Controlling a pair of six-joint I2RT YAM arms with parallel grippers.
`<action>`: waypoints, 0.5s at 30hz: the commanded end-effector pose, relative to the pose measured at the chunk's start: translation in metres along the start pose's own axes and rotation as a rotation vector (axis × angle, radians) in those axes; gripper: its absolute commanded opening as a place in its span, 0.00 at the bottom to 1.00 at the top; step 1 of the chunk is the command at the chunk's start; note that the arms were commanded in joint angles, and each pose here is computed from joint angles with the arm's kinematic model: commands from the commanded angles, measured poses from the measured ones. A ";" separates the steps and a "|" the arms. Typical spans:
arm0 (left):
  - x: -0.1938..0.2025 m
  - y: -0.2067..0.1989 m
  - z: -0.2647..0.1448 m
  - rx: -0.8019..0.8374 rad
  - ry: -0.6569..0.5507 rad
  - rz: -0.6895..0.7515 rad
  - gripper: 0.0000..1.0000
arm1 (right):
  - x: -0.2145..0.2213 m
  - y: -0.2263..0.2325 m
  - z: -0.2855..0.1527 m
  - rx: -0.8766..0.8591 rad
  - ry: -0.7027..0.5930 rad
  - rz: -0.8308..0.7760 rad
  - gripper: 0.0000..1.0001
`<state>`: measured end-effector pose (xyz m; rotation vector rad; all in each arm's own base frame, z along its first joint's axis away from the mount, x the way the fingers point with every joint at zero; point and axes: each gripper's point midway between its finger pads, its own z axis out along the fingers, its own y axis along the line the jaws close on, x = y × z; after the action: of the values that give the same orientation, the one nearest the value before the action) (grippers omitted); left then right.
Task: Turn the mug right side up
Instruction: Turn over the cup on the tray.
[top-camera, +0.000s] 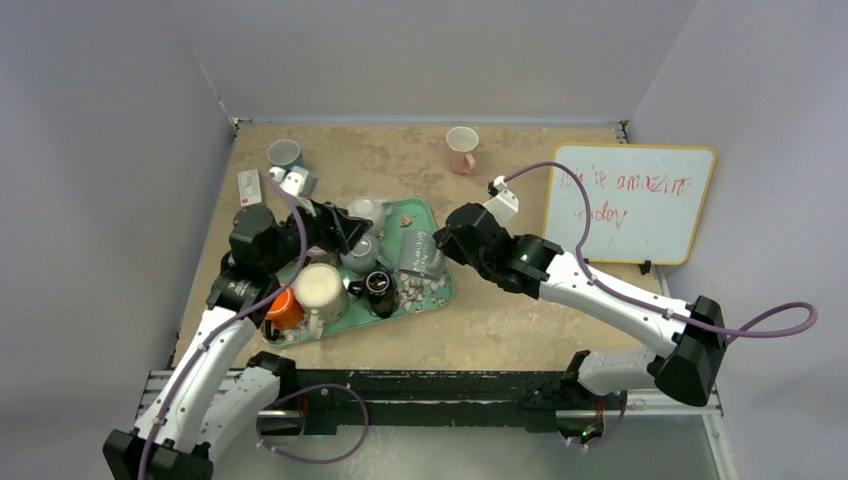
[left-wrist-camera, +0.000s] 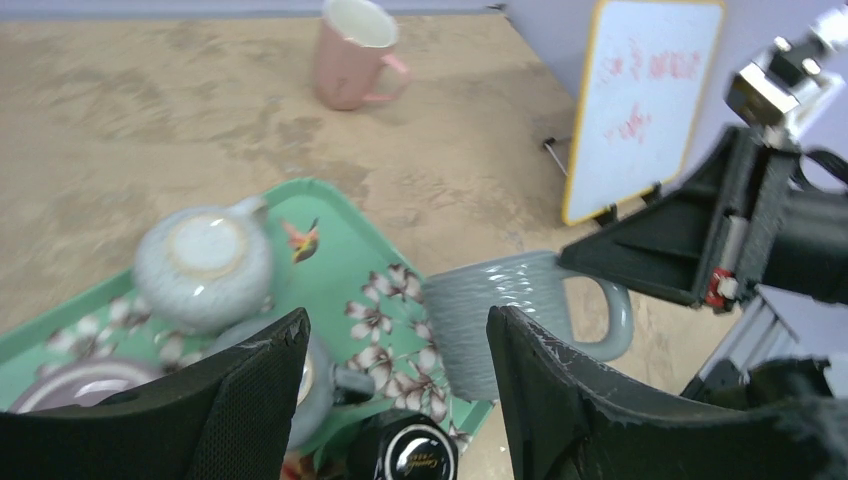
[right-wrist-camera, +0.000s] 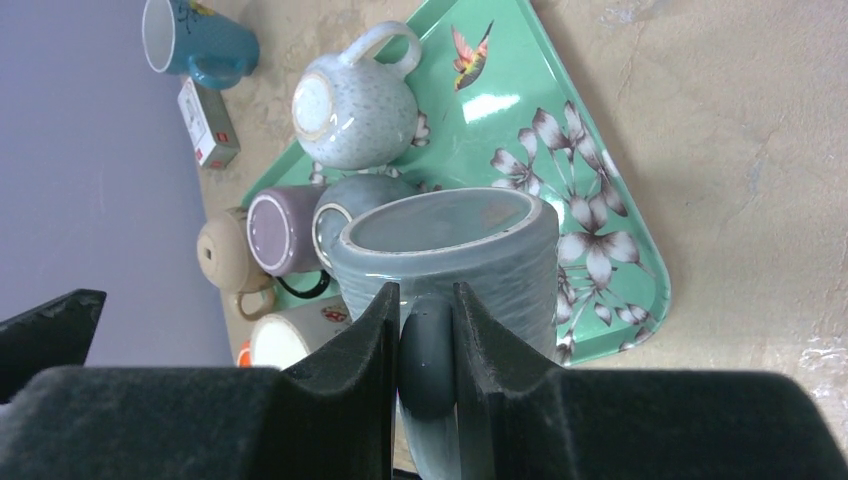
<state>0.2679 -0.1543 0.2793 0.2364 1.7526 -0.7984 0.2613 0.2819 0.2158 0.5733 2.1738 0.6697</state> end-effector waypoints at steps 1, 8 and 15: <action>-0.032 -0.046 0.018 0.168 -0.159 0.244 0.64 | -0.037 0.041 -0.014 -0.097 -0.090 0.178 0.00; 0.001 -0.086 0.043 0.248 -0.198 0.452 0.69 | -0.039 0.058 -0.012 -0.149 -0.065 0.249 0.00; 0.047 -0.119 0.054 0.354 -0.223 0.643 0.70 | -0.045 0.059 -0.016 -0.153 -0.067 0.272 0.00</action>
<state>0.2319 -0.2795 0.2558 0.8214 1.3964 -0.7160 0.2688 0.2833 0.2127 0.6952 2.1797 0.6965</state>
